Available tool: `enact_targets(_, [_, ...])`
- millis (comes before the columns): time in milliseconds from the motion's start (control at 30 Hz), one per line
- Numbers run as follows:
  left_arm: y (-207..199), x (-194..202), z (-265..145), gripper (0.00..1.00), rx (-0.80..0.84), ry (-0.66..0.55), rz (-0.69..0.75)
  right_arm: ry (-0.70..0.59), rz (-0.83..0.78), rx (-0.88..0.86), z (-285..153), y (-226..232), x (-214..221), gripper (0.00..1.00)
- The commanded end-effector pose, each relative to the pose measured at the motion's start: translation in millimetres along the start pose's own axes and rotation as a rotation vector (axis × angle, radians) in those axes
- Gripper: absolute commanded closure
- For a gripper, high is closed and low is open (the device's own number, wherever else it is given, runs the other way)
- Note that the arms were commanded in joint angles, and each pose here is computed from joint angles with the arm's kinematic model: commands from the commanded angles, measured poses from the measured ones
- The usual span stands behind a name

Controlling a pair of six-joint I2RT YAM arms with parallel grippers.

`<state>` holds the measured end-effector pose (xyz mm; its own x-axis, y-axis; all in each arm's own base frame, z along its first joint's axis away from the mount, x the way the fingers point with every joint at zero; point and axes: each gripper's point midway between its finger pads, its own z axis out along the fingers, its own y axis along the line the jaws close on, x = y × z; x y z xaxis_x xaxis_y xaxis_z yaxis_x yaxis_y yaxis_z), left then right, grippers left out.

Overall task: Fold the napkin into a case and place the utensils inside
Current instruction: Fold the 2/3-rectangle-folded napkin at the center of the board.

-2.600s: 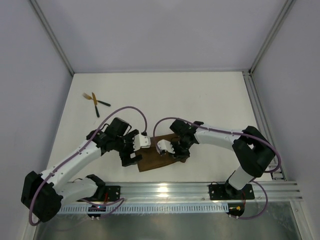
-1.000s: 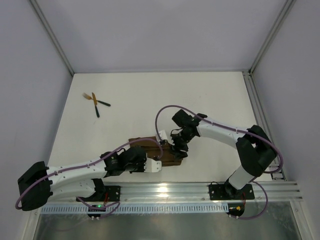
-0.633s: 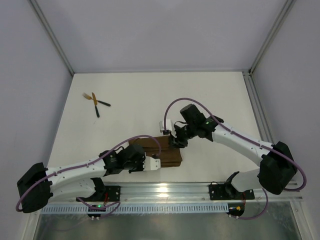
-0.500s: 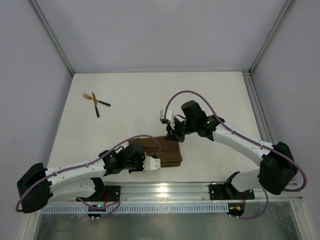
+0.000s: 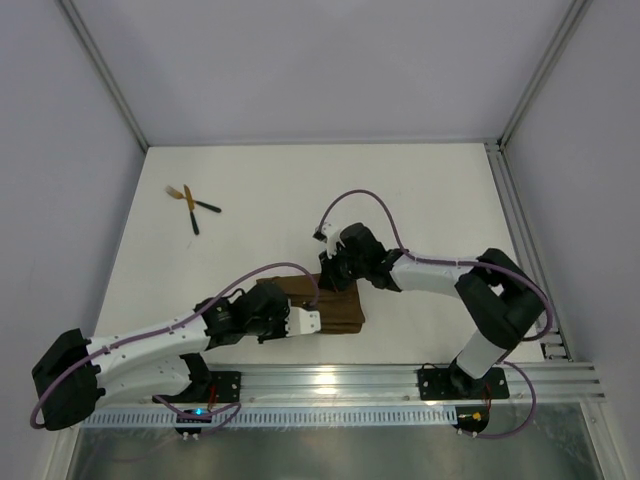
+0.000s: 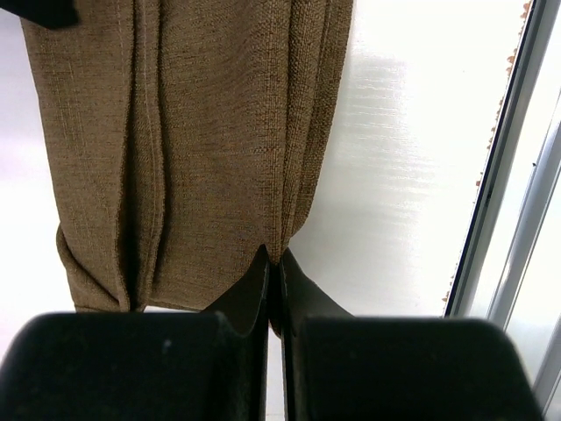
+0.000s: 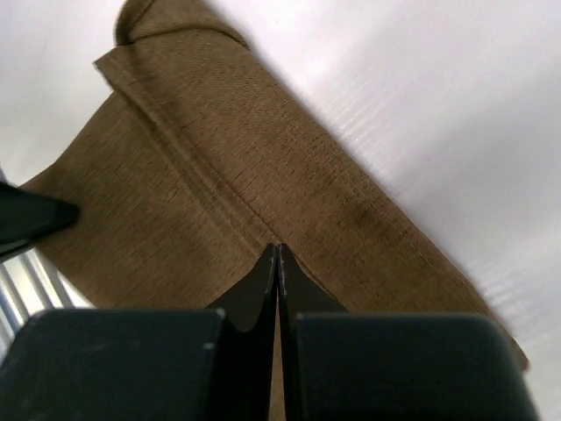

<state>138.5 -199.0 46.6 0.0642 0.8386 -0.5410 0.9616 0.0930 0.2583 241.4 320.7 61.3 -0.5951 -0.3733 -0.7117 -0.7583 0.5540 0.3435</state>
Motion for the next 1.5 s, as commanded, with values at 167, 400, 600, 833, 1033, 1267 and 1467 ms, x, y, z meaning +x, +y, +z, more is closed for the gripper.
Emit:
enact_targets(167, [14, -23, -6, 1.00, -0.018, -0.054, -0.062, 0.028, 0.228, 0.124, 40, -25, 20, 0.97])
enact_targets(400, [50, -32, -6, 1.00, -0.083, -0.055, -0.189, 0.079, 0.246, 0.174, 35, -27, 50, 0.97])
enact_targets(600, [89, -31, -12, 1.00, -0.084, -0.062, -0.359, 0.124, 0.219, 0.135, 38, -20, 54, 0.97])
enact_targets(833, [102, -17, -2, 1.00, -0.059, -0.061, -0.452, 0.161, 0.190, 0.077, 40, -13, 63, 0.97])
enact_targets(1033, [126, -17, 6, 1.00, -0.076, -0.047, -0.525, 0.162, 0.148, 0.004, 40, 0, 61, 0.97])
enact_targets(1267, [131, -11, 16, 1.00, -0.068, -0.020, -0.570, 0.079, 0.027, -0.045, 30, 13, 41, 0.97])
enact_targets(1467, [120, -3, 11, 1.00, -0.059, -0.008, -0.524, -0.074, -0.086, 0.053, 5, 10, -4, 0.89])
